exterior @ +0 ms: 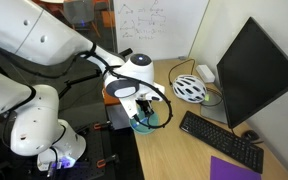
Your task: Roll the blue marker to the right then pick it up and put it inside the green bowl
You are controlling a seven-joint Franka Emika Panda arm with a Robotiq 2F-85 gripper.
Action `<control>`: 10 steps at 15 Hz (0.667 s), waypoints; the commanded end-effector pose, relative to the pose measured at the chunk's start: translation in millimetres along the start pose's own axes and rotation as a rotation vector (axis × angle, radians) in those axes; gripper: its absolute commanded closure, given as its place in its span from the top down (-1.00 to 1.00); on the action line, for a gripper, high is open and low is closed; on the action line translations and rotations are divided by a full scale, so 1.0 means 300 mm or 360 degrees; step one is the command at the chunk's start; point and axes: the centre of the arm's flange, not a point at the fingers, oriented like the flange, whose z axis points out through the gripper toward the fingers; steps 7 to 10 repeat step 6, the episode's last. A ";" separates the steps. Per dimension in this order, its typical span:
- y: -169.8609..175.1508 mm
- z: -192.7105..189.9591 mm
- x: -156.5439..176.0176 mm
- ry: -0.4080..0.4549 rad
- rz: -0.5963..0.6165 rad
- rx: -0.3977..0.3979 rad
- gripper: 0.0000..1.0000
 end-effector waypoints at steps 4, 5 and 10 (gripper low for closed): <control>0.017 -0.127 -0.090 -0.0040 0.0003 0.0020 0.99; 0.022 -0.140 -0.101 -0.0027 0.0005 0.0020 1.00; 0.029 -0.152 -0.106 -0.0049 0.0025 0.0007 1.00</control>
